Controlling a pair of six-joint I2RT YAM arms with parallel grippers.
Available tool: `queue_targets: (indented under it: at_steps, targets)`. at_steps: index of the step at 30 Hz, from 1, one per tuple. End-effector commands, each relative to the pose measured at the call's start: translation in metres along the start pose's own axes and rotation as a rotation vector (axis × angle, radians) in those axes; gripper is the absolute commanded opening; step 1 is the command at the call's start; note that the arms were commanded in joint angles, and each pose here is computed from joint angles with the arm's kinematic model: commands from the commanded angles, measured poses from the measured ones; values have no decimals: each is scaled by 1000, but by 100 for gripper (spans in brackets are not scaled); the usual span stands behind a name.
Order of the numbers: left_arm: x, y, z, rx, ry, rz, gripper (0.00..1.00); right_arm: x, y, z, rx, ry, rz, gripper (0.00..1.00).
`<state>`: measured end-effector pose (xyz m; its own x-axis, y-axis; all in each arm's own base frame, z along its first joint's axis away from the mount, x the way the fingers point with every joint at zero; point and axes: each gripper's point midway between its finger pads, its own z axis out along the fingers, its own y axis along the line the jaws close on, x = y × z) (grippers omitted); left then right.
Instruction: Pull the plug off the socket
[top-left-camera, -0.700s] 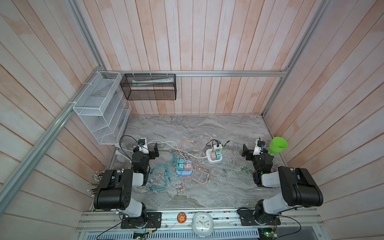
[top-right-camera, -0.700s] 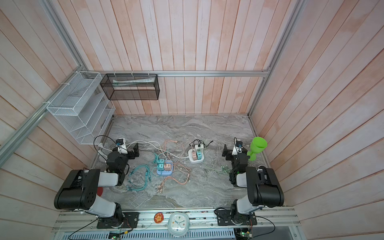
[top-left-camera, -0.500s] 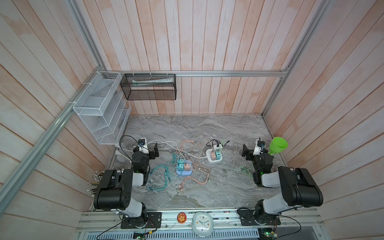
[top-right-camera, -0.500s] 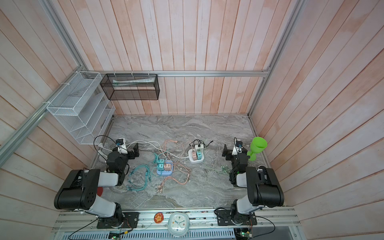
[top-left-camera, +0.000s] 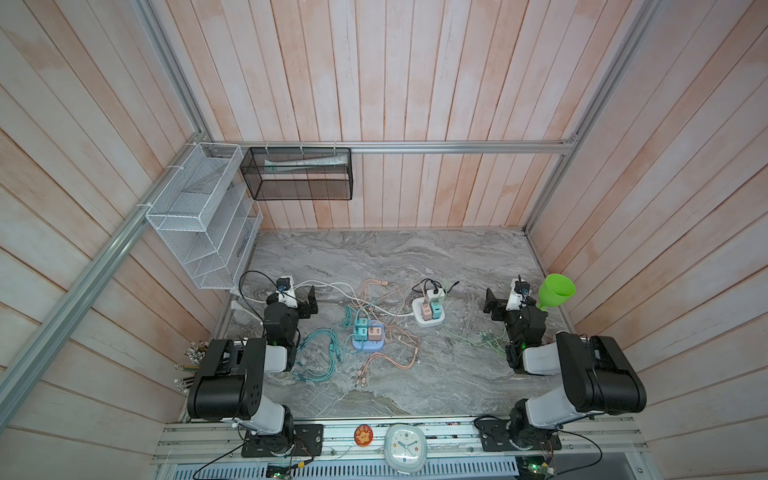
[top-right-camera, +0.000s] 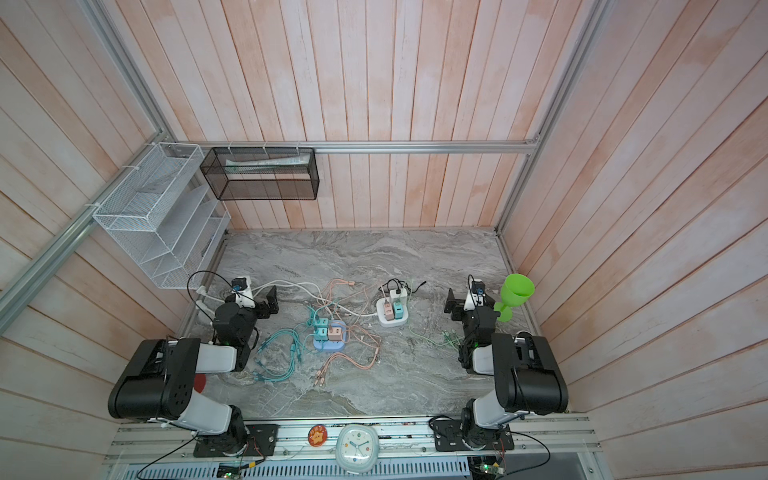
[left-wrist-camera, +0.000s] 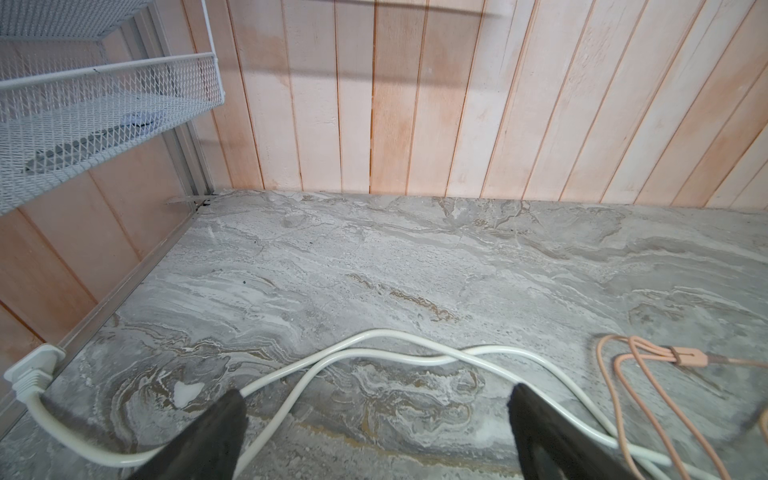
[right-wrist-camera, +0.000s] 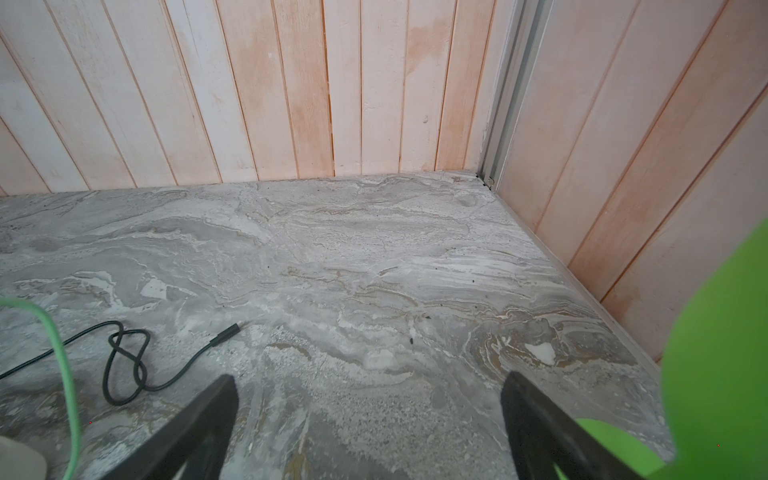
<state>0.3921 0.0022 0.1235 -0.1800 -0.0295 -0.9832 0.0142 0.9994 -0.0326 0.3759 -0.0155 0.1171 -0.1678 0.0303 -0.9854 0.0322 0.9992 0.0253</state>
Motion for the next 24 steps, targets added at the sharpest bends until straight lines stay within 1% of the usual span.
queue_targets:
  at_steps: [1, 15, 19, 20, 22, 24]
  targets:
    - [-3, 2, -1, -11, -17, 14, 100, -6, 1, 3, 4, -11, -9, 98]
    - [-4, 2, -1, -11, -18, 13, 100, -6, 1, 3, 3, -13, -10, 98]
    - [-6, 4, -3, 5, -29, -11, 100, -6, 0, 3, -6, -11, -2, 98]
    - [-13, 11, -1, -28, -36, -30, 100, -7, -1, 3, -18, -14, 11, 98]
    - [-20, 20, 6, -73, 33, -54, 100, -9, 0, 0, -29, -25, 7, 98]
    - [-34, 14, 10, -38, 112, -60, 100, -24, -1, -2, -19, -79, 25, 98]
